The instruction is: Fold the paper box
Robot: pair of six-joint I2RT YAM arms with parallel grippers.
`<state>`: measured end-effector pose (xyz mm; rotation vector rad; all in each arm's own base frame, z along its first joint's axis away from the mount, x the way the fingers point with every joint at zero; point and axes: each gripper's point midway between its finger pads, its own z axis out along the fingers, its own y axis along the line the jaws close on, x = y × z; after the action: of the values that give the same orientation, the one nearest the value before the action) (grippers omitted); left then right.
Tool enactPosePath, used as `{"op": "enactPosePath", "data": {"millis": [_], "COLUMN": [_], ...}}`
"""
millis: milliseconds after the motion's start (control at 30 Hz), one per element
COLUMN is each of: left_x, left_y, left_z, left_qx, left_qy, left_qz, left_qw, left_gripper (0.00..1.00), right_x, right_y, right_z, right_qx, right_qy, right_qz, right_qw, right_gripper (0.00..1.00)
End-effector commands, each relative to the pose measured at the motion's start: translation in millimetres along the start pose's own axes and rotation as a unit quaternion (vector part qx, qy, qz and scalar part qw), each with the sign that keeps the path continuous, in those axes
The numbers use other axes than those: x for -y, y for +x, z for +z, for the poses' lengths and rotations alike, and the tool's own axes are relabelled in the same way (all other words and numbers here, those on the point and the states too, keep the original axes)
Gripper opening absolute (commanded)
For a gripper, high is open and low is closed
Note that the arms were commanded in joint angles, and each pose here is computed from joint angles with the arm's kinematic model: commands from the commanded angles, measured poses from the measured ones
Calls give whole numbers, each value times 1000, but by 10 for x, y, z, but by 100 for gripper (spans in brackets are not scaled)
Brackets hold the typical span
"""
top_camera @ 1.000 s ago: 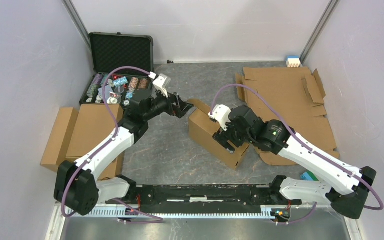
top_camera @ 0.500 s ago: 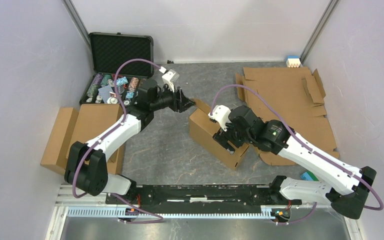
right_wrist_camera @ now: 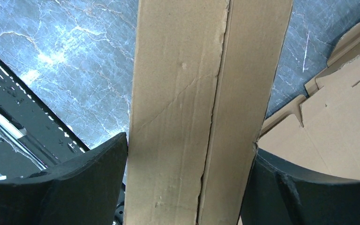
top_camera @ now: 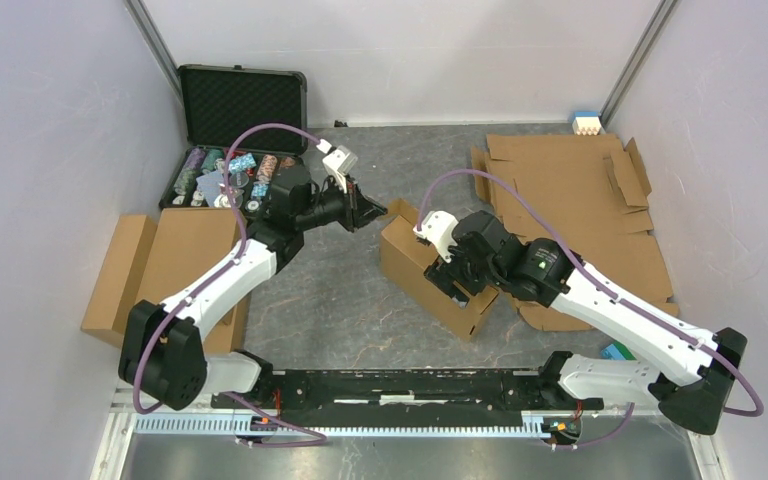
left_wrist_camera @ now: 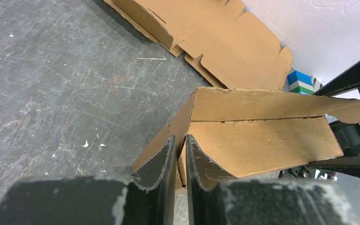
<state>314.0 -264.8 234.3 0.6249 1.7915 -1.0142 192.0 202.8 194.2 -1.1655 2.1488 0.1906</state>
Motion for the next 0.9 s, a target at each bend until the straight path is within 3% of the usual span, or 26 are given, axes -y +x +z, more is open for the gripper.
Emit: {"op": "enactPosePath", "data": {"millis": [0, 200, 633, 867], "left_x": [142, 120, 105, 48], "left_y": [-38, 61, 235, 349], "left_z": [-12, 11, -22, -56], "left_qx": [2, -32, -68, -81], "left_qy": [9, -27, -71, -99], "left_qz": [19, 17, 23, 28], "left_qw": [1000, 999, 995, 991], "left_gripper": [17, 2, 2, 2], "right_x": [18, 18, 30, 125], "right_y": [-66, -64, -92, -123], "right_z": [-19, -15, -37, -114], "right_qx": [10, 8, 11, 14], "right_qy": [6, 6, 8, 34], "right_qz": [6, 7, 9, 21], "right_qw": [1000, 1000, 1000, 999], "right_gripper": [81, 81, 81, 94]}}
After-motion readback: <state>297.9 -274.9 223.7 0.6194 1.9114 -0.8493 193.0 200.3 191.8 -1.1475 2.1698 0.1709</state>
